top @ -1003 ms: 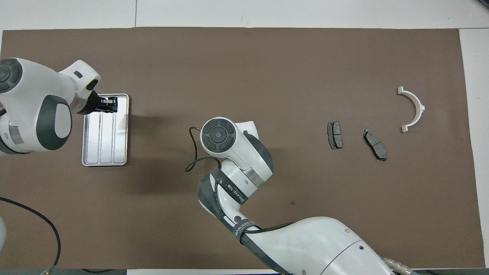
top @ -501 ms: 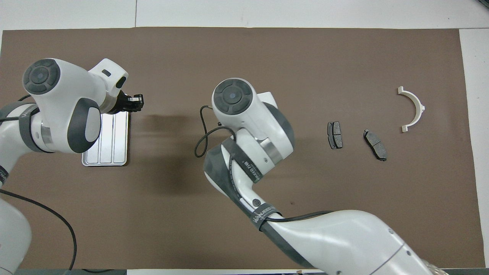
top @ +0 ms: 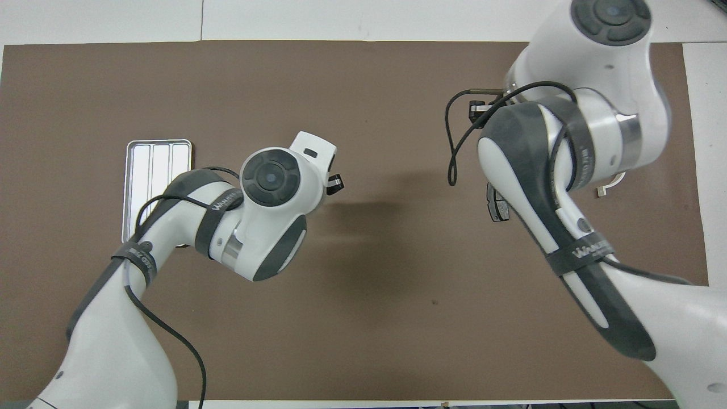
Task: Place bearing gear from tray to pile
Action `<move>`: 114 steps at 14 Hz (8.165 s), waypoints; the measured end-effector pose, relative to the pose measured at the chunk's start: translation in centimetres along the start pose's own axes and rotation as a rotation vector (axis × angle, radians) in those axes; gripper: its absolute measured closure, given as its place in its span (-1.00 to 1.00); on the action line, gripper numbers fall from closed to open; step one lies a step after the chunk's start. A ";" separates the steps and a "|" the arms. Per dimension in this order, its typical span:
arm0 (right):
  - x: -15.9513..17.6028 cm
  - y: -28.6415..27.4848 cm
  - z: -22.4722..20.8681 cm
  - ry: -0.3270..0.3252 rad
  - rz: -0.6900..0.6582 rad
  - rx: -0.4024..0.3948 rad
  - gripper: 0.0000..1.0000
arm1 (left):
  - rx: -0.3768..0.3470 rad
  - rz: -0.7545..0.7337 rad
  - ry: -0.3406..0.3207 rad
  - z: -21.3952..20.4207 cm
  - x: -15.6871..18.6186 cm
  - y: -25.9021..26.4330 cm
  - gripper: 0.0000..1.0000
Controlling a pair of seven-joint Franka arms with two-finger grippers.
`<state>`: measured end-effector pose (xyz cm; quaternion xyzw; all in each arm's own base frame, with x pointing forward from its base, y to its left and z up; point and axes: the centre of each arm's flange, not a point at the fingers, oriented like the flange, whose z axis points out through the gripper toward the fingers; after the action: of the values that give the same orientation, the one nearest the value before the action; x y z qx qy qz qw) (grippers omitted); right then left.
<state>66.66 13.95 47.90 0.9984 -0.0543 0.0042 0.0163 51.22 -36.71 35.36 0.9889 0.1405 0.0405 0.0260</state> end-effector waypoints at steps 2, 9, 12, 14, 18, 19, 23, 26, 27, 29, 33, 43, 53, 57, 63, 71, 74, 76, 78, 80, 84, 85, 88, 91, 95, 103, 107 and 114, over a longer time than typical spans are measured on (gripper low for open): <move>1.8 5.1 1.2 0.007 -0.070 0.000 0.30 | 0.004 -0.021 -0.011 0.5 -4.5 3.1 0.52; 3.8 13.5 11.4 0.082 -0.091 0.007 0.30 | 0.067 -0.026 -0.020 4.8 -9.6 5.3 0.52; 4.4 15.1 15.5 0.076 -0.067 0.006 0.30 | 0.074 -0.023 -0.011 5.4 -10.1 5.0 0.52; 4.7 15.5 17.4 0.078 -0.060 0.006 0.30 | 0.070 -0.015 0.001 5.4 -9.9 4.9 0.13; 4.8 15.3 19.1 0.083 -0.063 0.008 0.30 | 0.041 -0.018 0.066 2.3 -4.3 3.2 -0.96; 4.8 15.3 19.6 0.090 -0.063 0.009 0.30 | 0.043 0.007 0.082 -0.3 -1.5 1.4 -1.00; 4.7 15.3 19.7 0.097 -0.063 0.009 0.29 | 0.116 0.141 0.103 -13.2 6.9 -10.5 -1.00; 4.6 14.9 19.2 0.095 -0.069 0.010 -0.39 | 0.123 0.261 0.042 -21.0 10.4 -22.5 -1.00; 4.4 14.4 18.1 0.084 -0.077 0.011 -0.65 | 0.106 0.276 0.031 -23.0 11.1 -26.5 -1.00; 3.6 12.3 14.5 0.060 -0.089 0.011 -1.00 | 0.086 0.277 0.016 -25.7 11.4 -31.1 -1.00; -0.8 3.2 6.9 0.000 0.050 0.007 -1.00 | 0.069 0.282 -0.020 -30.5 11.0 -30.8 -1.00; -16.9 -21.5 9.4 0.013 0.416 0.029 -1.00 | 0.058 0.283 -0.046 -30.1 11.7 -30.4 -1.00; -19.6 -25.3 18.5 0.080 0.414 0.009 -1.00 | 0.058 0.326 -0.047 -30.0 10.9 -28.3 -1.00; -19.8 -25.4 18.5 0.075 0.412 0.006 -1.00 | 0.058 0.324 -0.047 -30.0 11.0 -28.3 -1.00; -20.4 -25.9 18.5 0.061 0.406 0.004 -0.81 | 0.058 0.324 -0.048 -30.0 11.0 -28.3 -1.00; -20.5 -25.9 18.2 0.037 0.432 0.020 0.00 | 0.058 0.323 -0.048 -30.0 11.0 -28.4 -1.00; -20.5 -25.9 18.1 0.034 0.434 0.020 0.20 | 0.061 0.323 -0.060 -29.7 10.9 -28.4 -1.00; -20.6 -25.9 18.0 0.033 0.434 0.021 0.38 | 0.061 0.323 -0.063 -29.7 10.9 -28.4 -1.00; -20.6 -26.0 18.0 0.032 0.434 0.022 0.53 | 0.061 0.323 -0.064 -29.7 10.9 -28.5 -1.00; -20.6 -26.0 18.0 0.030 0.435 0.021 0.53 | 0.061 0.322 -0.064 -29.7 10.9 -28.5 -1.00; -19.4 -25.6 16.0 0.004 0.442 -0.030 0.53 | 0.061 0.322 -0.064 -29.7 10.9 -28.5 -1.00; -18.2 -25.0 14.5 -0.002 0.435 -0.042 0.53 | 0.061 0.322 -0.064 -29.7 10.9 -28.5 -1.00; -12.2 -19.4 8.5 -0.008 0.364 -0.045 0.53 | 0.062 0.322 -0.065 -29.7 10.8 -28.5 -1.00; -6.3 -10.7 5.6 0.005 0.238 -0.021 0.53 | 0.062 0.322 -0.065 -29.7 10.8 -28.5 -1.00; -0.7 0.7 7.7 0.040 0.081 0.001 0.53 | 0.062 0.322 -0.065 -29.7 10.8 -28.5 -1.00; 2.4 7.9 16.5 0.090 0.041 0.016 0.53 | 0.062 0.322 -0.065 -29.7 10.8 -28.5 -1.00; 2.9 7.9 19.3 0.107 0.042 0.022 0.53 | 0.062 0.322 -0.065 -29.7 10.8 -28.5 -1.00; 3.0 7.9 19.1 0.111 0.042 0.024 0.00 | 0.062 0.322 -0.065 -29.7 10.8 -28.5 -1.00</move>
<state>68.95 5.17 29.12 0.9954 -0.0744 0.0608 0.0074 51.16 -5.18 63.92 0.9998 -0.0198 0.0078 -0.0066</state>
